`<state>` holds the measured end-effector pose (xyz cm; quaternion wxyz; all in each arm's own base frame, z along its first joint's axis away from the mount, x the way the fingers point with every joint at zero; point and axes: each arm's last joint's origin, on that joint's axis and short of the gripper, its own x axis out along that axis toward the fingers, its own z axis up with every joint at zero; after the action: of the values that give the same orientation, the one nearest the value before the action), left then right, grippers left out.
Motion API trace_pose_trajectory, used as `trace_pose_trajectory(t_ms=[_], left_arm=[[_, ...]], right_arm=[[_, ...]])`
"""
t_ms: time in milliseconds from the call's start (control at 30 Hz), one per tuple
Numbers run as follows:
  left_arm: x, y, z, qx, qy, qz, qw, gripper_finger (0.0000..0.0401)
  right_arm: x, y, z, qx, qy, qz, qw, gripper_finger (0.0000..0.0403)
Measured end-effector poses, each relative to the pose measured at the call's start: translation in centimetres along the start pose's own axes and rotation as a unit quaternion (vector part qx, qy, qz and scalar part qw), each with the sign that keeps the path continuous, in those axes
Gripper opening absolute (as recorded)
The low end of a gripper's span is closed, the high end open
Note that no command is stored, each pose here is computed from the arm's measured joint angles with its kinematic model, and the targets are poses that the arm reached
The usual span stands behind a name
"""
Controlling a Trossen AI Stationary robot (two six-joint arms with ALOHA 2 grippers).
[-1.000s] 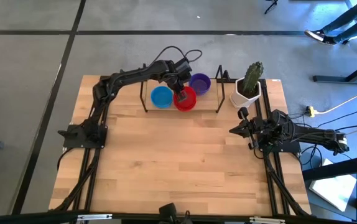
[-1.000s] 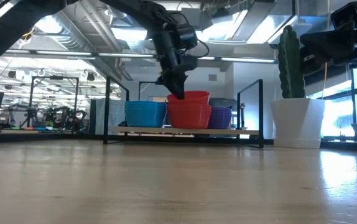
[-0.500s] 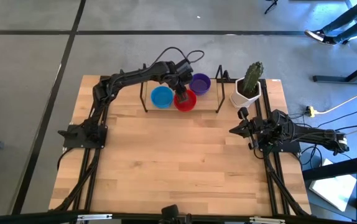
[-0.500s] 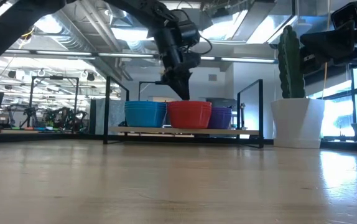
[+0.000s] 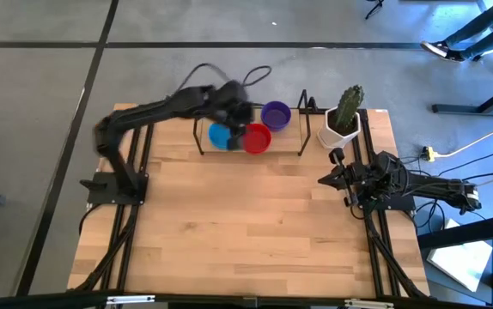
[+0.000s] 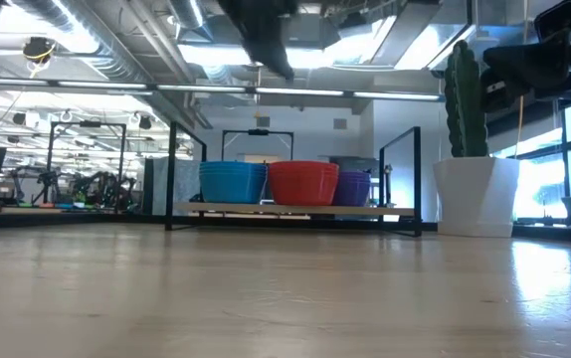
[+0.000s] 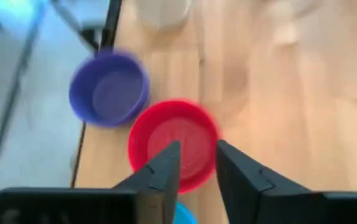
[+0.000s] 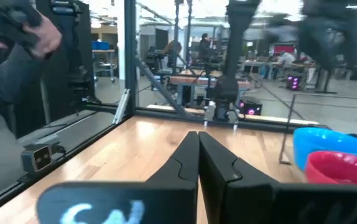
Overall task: Pick & Place Mini bowls
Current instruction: Return to Home Position
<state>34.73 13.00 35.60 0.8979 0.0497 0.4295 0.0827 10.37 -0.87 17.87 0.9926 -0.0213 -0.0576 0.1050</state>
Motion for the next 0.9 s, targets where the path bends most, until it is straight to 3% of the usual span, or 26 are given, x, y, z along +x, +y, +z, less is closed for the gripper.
trace_pose_trajectory(t_ms=[167, 300, 367, 433, 533, 733, 900], left_arm=[[-6.0, -4.1, -3.5, 0.054, -0.119, 0.009, 0.991, 0.0032], [-8.4, -6.6, -9.6, 0.071, -0.199, 0.012, 0.977, 0.0006], [-8.9, -7.4, -12.8, 0.063, -0.269, 0.004, 0.961, 0.0003], [-9.1, -8.0, -15.3, 0.063, -0.357, -0.020, 0.932, 0.0002], [-8.4, -8.8, -19.0, 0.061, -0.419, -0.059, 0.904, 0.0002], [-6.3, -10.1, -24.2, 0.071, -0.456, -0.089, 0.883, 0.0002], [-5.3, -10.8, -26.8, 0.046, -0.503, -0.097, 0.857, 0.0002]], right_arm=[[0.0, -0.3, -0.1, -0.002, 0.004, -0.049, 0.999, 0.0004], [-0.1, -0.4, -0.2, -0.010, 0.011, -0.079, 0.997, 0.0003], [-0.1, -0.4, -0.2, -0.010, 0.011, -0.079, 0.997, 0.0002], [-0.1, -0.4, -0.1, -0.009, 0.005, -0.080, 0.997, 0.0002], [-0.1, -0.5, 0.3, -0.008, -0.014, -0.084, 0.996, 0.0002], [-0.1, -0.5, 0.4, -0.007, -0.019, -0.085, 0.996, 0.0002], [-0.1, -0.5, 0.6, 0.004, -0.029, -0.088, 0.996, 0.0002]])
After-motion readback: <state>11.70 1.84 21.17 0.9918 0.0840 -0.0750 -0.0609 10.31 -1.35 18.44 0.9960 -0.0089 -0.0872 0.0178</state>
